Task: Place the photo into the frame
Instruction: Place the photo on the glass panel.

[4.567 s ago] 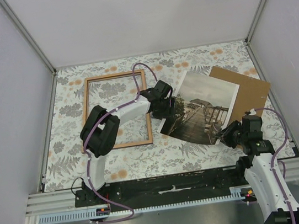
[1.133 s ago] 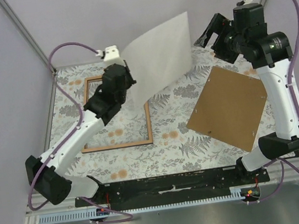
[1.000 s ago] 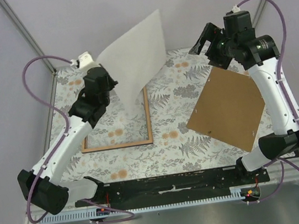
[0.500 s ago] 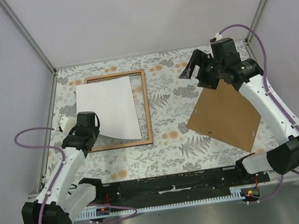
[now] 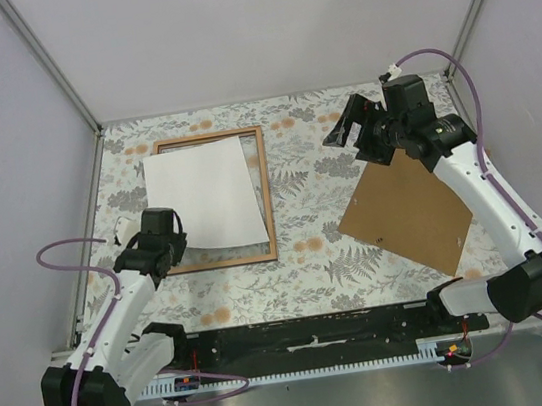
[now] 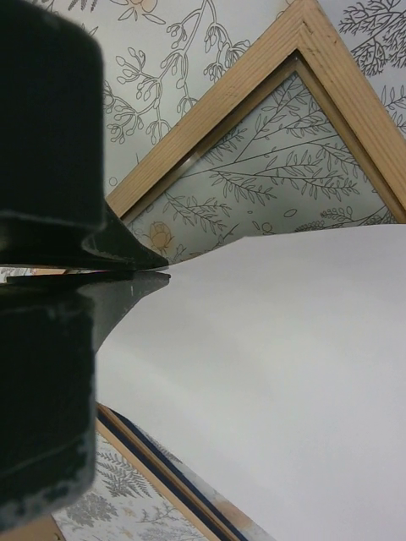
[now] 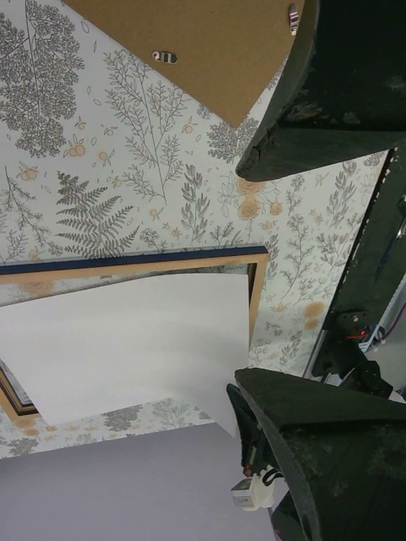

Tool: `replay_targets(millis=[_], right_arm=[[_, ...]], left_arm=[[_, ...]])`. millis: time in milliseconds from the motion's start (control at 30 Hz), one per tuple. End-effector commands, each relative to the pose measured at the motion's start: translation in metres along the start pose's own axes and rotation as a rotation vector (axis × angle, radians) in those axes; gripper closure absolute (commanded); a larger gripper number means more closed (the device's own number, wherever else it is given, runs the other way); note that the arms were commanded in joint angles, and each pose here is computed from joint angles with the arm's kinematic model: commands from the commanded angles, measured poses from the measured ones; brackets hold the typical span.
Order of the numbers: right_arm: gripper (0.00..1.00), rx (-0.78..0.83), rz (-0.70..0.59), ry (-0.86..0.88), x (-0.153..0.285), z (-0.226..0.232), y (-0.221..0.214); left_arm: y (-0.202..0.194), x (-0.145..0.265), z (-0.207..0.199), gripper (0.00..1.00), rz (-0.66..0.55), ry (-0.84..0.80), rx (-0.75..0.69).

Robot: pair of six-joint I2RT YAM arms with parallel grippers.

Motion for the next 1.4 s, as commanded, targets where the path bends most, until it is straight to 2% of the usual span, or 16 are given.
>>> replay_targets(millis=[0,333,967,1367], right_arm=[[0.02,0.034,-0.041,0.06,0.009,0.012,0.004],[0.02,0.036,-0.043,0.054,0.005,0.01,0.004],[0.02,0.071,-0.049,0.063,0.002,0.005,0.003],[0.02,0.096,-0.041,0.081,-0.003,0.009,0.004]], left_arm=[[-0.002,0.003,-0.003,0.98,0.026,-0.023,-0.058],[-0.012,0.0,0.014,0.98,0.056,0.014,-0.115],[0.008,-0.019,-0.002,0.98,0.041,0.053,-0.186],[0.007,-0.041,-0.005,0.98,0.092,0.063,-0.196]])
Point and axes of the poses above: each gripper's point midway between its finger pads, its own x axis back along the fingers, its own z axis along the line the jaws close on, y = z × x, the point moved 4 cm from there along x, back along the fingers, and after that the axes turned 8 degrees about -x, right-handed, at the moved point
